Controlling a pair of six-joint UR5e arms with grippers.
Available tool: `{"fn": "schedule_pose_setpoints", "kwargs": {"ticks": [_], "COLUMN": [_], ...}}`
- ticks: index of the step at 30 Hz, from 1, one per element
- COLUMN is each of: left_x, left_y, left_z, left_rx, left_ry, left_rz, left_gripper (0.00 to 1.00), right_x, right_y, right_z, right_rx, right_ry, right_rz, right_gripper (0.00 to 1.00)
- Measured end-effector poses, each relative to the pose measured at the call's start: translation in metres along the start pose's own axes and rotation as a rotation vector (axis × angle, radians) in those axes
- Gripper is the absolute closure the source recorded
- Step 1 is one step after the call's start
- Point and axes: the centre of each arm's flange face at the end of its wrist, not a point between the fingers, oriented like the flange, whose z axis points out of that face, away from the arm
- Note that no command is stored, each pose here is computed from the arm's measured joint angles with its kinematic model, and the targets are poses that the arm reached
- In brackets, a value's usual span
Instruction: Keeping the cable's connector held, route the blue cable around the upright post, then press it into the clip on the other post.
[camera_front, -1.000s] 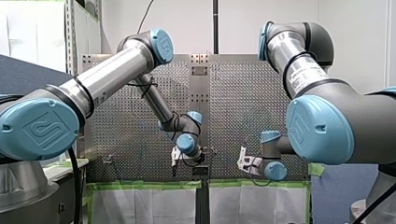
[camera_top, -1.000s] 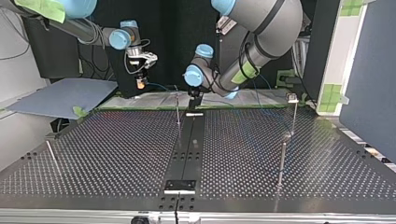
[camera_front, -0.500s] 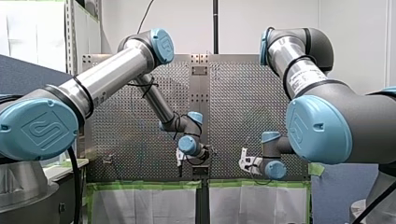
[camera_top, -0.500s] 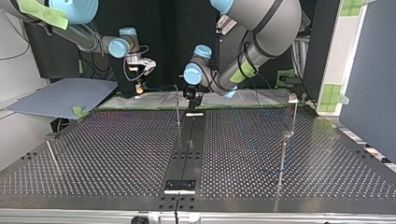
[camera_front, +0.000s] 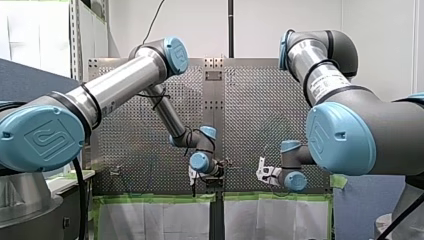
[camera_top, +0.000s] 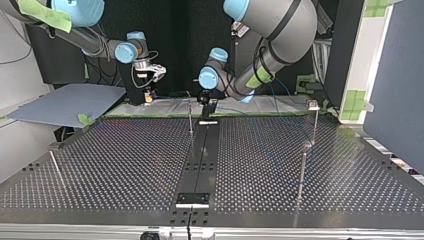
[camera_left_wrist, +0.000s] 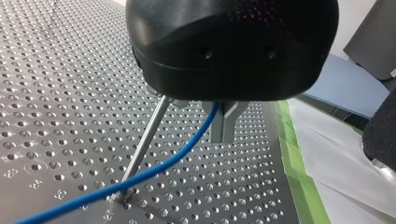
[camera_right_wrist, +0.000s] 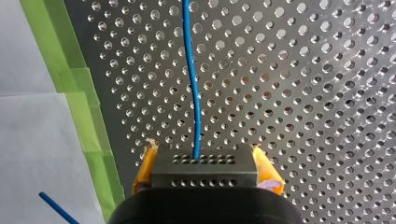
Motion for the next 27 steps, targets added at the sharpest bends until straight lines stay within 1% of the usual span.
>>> {"fn": "schedule_pose_setpoints", "kwargs": {"ticks": [7, 10, 15, 19, 23, 27], "left_x": [0.000, -0.001, -0.002, -0.003, -0.007, -0.013], "left_y": [0.003, 0.004, 0.004, 0.007, 0.011, 0.012], "left_z": [0.001, 0.003, 0.004, 0.006, 0.009, 0.014], "left_rx": [0.003, 0.014, 0.034, 0.036, 0.040, 0.048], "left_ry": [0.001, 0.002, 0.001, -0.001, -0.013, -0.027], "left_rz": [-0.003, -0.007, -0.030, -0.048, -0.070, -0.088], "left_gripper": [1.00, 1.00, 1.00, 1.00, 1.00, 1.00], "right_x": [0.001, 0.001, 0.003, 0.004, 0.005, 0.003], "right_y": [0.000, 0.000, 0.000, 0.001, 0.002, 0.003], "right_z": [0.002, 0.003, 0.006, 0.009, 0.010, 0.012], "right_rx": [0.002, 0.003, 0.006, 0.008, 0.009, 0.010], "right_ry": [0.004, 0.007, 0.013, 0.021, 0.027, 0.029], "right_rz": [-0.001, -0.002, -0.002, -0.001, -0.001, -0.002], "right_gripper": [1.00, 1.00, 1.00, 1.00, 1.00, 1.00]}}
